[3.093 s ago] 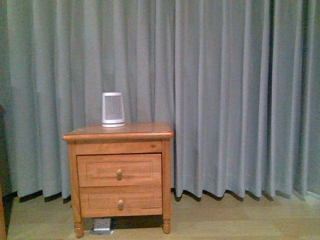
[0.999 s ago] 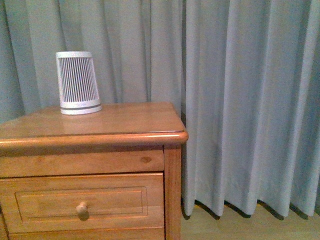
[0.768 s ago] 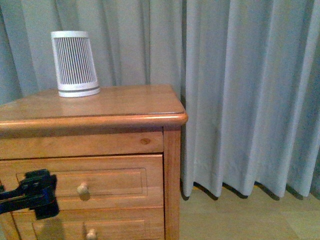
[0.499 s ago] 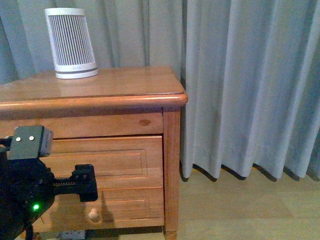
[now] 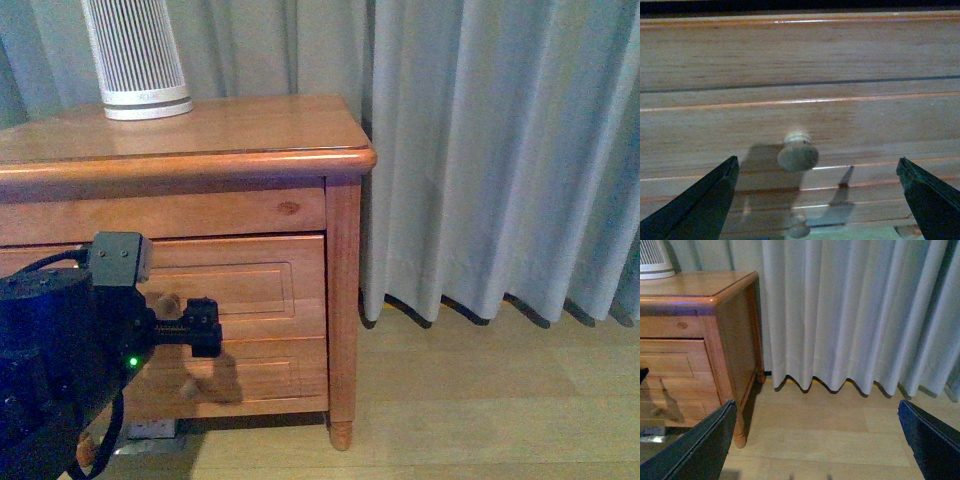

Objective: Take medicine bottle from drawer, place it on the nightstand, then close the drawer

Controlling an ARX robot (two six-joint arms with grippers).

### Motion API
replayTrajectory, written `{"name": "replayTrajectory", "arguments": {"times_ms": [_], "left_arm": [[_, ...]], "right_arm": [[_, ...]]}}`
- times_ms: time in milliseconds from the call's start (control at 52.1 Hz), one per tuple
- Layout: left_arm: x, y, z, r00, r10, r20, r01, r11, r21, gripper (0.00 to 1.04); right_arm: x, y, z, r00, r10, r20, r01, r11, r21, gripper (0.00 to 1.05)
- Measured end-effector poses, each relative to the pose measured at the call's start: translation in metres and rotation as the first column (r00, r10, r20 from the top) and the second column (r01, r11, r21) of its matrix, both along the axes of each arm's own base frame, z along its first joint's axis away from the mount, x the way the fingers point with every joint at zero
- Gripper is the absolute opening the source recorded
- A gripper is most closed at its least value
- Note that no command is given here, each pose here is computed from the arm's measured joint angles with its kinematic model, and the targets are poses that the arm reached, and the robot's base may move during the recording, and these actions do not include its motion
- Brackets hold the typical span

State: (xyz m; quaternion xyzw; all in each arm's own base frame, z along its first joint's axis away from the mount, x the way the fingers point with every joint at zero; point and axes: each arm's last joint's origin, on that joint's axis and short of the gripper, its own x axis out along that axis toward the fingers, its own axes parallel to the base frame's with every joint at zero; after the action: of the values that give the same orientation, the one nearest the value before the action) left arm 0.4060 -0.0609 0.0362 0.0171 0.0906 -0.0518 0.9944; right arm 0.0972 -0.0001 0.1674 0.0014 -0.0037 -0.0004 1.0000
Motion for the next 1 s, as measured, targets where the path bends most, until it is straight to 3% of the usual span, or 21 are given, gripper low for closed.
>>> {"name": "replayTrajectory", "arguments": {"times_ms": [288, 403, 596, 653, 999], "left_arm": [[0.016, -0.002, -0.01, 1.0, 0.011, -0.018, -0.011, 1.0, 0.024, 0.97], [0.018, -0.001, -0.013, 0.999, 0.028, -0.024, -0.027, 0.999, 0.03, 0.8], [0.019, 0.006, -0.013, 0.999, 0.046, -0.022, -0.045, 0.998, 0.034, 0.36], [0.019, 0.006, -0.013, 0.999, 0.047, -0.022, -0.046, 0.998, 0.036, 0.29], [0.012, 0.008, -0.009, 0.999, 0.037, -0.011, -0.036, 0.998, 0.045, 0.25]], "right_arm": [[0.0, 0.0, 0.0, 1.0, 0.0, 0.0, 0.0, 1.0, 0.0, 0.98], [0.0, 0.0, 0.0, 1.0, 0.0, 0.0, 0.0, 1.0, 0.0, 0.98], [0.0, 0.0, 0.0, 1.0, 0.0, 0.0, 0.0, 1.0, 0.0, 0.98], [0.0, 0.0, 0.0, 1.0, 0.0, 0.0, 0.0, 1.0, 0.0, 0.98], [0.0, 0.0, 0.0, 1.0, 0.0, 0.0, 0.0, 1.0, 0.0, 0.98]]}}
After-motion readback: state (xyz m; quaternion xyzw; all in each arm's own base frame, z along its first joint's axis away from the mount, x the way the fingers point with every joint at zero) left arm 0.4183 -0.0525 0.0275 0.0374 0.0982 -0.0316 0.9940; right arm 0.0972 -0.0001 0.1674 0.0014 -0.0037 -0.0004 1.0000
